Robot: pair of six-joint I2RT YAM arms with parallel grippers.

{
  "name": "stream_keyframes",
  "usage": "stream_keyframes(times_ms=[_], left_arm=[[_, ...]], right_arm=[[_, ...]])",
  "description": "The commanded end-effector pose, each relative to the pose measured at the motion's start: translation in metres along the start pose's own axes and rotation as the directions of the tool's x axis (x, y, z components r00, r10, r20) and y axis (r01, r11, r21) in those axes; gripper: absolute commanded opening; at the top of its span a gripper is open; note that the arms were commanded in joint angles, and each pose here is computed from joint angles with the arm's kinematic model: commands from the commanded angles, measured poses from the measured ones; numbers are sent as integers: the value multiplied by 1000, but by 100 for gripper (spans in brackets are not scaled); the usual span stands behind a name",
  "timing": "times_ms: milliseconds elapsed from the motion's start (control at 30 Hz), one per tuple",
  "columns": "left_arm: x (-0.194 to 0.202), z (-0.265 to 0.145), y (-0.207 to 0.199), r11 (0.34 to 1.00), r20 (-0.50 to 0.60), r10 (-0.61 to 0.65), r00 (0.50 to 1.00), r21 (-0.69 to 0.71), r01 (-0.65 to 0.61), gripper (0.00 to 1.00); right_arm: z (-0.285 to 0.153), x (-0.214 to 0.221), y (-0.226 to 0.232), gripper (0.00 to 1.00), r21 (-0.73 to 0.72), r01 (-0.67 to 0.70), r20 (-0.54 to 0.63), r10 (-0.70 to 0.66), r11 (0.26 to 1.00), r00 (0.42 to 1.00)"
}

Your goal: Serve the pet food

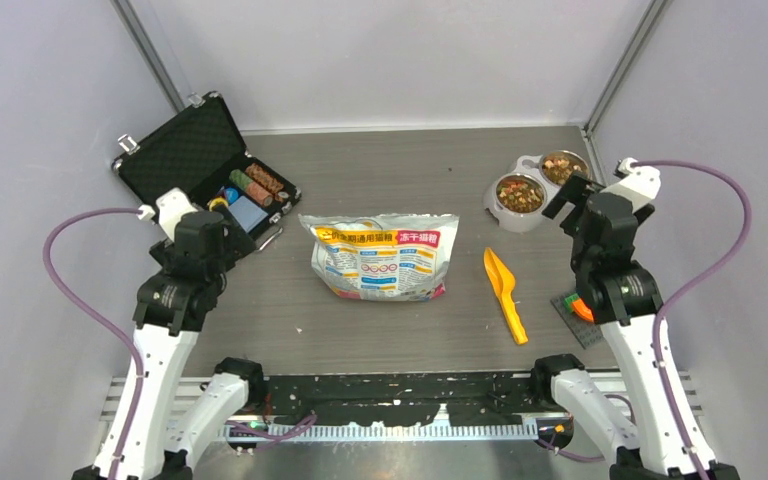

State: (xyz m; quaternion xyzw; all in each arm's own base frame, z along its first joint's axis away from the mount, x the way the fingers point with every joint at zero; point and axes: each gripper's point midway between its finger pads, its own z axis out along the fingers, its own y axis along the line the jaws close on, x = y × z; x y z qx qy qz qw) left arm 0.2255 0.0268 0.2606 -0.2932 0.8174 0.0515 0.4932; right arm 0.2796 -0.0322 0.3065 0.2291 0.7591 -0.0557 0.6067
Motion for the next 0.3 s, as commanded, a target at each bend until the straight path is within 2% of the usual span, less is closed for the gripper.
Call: stream_keyframes(times_ms=[0, 167, 267], left_arm=[[1, -12, 12, 999, 22, -42, 999, -2, 42, 99], [4, -20, 17, 998, 48, -62, 997, 33, 60, 99], [1, -25, 28, 999, 70, -54, 996, 5, 53, 99]], right_arm=[[-12, -1, -31, 95, 114, 9, 49, -15, 993, 999], [-24, -5, -37, 95, 99, -13, 86, 5, 995, 996], [-30, -5, -39, 95, 95, -18, 86, 9, 995, 996]])
